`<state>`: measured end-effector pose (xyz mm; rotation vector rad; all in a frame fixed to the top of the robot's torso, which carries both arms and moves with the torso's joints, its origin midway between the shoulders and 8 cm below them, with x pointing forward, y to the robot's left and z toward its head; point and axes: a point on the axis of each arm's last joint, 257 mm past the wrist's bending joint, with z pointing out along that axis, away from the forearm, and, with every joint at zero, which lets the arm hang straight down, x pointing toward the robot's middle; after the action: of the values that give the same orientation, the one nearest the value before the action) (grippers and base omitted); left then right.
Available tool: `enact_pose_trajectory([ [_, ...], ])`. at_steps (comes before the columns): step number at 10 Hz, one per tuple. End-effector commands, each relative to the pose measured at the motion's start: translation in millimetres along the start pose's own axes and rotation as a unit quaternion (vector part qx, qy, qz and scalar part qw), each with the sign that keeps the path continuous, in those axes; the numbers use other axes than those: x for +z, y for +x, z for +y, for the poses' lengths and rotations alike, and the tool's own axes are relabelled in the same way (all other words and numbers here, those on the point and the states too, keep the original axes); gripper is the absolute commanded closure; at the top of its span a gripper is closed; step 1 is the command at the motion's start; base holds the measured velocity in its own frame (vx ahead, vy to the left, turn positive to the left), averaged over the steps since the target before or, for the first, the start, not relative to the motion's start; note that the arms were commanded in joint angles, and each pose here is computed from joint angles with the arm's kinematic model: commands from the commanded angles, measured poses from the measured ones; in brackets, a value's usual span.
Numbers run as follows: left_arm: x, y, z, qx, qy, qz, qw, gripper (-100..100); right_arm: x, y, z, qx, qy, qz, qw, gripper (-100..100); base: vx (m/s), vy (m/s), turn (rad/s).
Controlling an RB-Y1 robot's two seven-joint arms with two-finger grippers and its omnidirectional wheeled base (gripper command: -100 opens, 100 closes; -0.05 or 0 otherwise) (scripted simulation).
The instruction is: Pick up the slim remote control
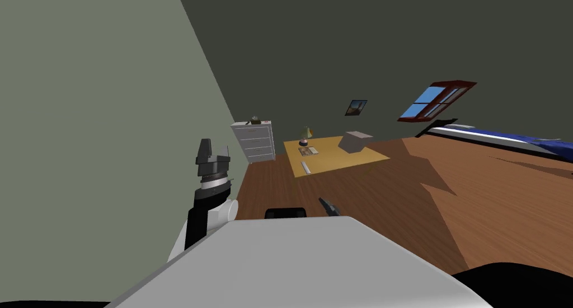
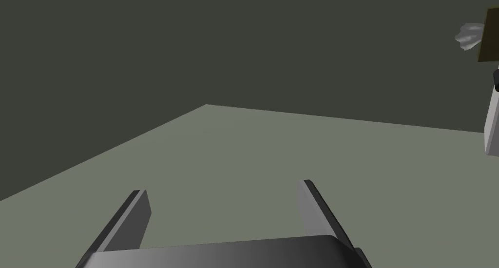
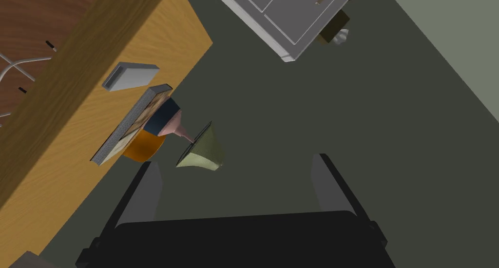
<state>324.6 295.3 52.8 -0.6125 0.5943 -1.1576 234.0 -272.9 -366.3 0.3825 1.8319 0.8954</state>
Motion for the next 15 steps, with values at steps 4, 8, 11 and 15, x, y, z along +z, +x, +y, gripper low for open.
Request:
enact_pose_trajectory([
  [4, 0.0, 0.0, 0, 0.0, 0.0, 0.0, 1.0, 0, -47.6, 47, -47, -0.017, 0.058, 0.078, 0.9951, -100, 0.089, 0.09, 0.108],
  [8, 0.0, -0.1, 0, 0.0, 0.0, 0.0, 1.0, 0, -76.7, 67, -73, -0.023, 0.092, 0.114, 0.989, -100, 0.107, 0.075, 0.074],
  [11, 0.0, 0.0, 0, 0.0, 0.0, 0.0, 1.0, 0, -123.9, 94, -106, -0.038, 0.136, 0.173, 0.9748, -100, 0.153, 0.098, 0.176],
  [15, 0.0, -0.1, 0, 0.0, 0.0, 0.0, 1.0, 0, -172.0, 115, -134, -0.054, 0.177, 0.227, 0.9562, -100, 0.138, 0.058, 0.105],
])
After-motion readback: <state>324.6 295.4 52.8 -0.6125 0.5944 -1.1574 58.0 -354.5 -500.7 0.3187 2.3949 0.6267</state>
